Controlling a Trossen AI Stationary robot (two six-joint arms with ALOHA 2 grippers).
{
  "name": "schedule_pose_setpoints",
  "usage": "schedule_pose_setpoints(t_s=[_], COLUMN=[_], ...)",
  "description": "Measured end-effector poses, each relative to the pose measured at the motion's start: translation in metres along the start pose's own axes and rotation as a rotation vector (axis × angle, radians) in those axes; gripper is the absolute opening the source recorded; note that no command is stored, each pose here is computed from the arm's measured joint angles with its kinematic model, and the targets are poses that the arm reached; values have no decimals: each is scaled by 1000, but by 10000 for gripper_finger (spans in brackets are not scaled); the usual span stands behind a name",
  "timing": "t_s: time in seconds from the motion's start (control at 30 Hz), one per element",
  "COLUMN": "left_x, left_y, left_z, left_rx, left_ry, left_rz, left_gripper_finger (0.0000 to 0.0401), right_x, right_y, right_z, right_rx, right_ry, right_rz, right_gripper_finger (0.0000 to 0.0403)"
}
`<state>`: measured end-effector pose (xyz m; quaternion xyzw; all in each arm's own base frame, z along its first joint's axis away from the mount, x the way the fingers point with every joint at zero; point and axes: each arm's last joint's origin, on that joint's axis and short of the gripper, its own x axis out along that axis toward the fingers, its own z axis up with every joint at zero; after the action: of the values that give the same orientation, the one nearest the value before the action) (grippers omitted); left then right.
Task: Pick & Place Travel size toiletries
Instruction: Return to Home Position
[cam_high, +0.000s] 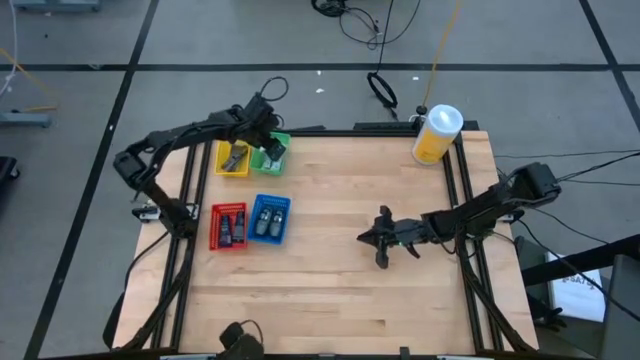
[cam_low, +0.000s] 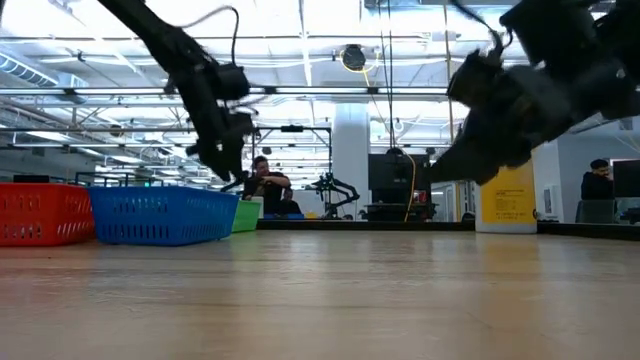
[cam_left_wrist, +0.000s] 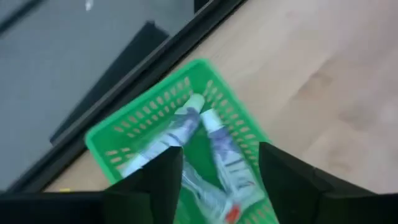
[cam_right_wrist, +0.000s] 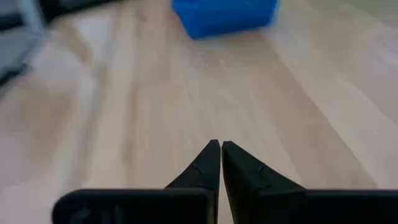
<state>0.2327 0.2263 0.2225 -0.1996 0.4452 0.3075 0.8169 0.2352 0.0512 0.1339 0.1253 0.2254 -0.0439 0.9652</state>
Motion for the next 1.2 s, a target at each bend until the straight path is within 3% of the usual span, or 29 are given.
schedule_pose_setpoints(t_s=[0.13, 0.3, 0.5, 0.63, 0.83, 1.0, 1.2], left_x=[-36, -74, -88, -91, -98, -116, -133], left_y=[-20, -55, -92, -108, -131, -141, -128], left_z=[-1, -15, -44, -58, -68, -82, -128], left_rx=[78, 157, 232, 250, 304, 369, 370], left_ry=[-118, -322, -490, -546, -568, -570, -681], left_rz=[-24, -106, -254, -335, -422, -481, -470], left_gripper_finger=[231, 228, 204, 189, 172, 155, 137], right_x=[-20, -59, -106, -122, -123, -133, -136], right_y=[0, -4, -15, -23, -38, -42, -45], right_z=[12, 29, 32, 14, -17, -15, -15], right_rx=[-37, -79, -143, -175, -152, -149, -172], right_ry=[6, -4, -34, -104, -352, -421, -448], right_rz=[11, 16, 37, 157, 233, 302, 256], right_gripper_finger=[10, 1, 3, 1, 1, 1, 1])
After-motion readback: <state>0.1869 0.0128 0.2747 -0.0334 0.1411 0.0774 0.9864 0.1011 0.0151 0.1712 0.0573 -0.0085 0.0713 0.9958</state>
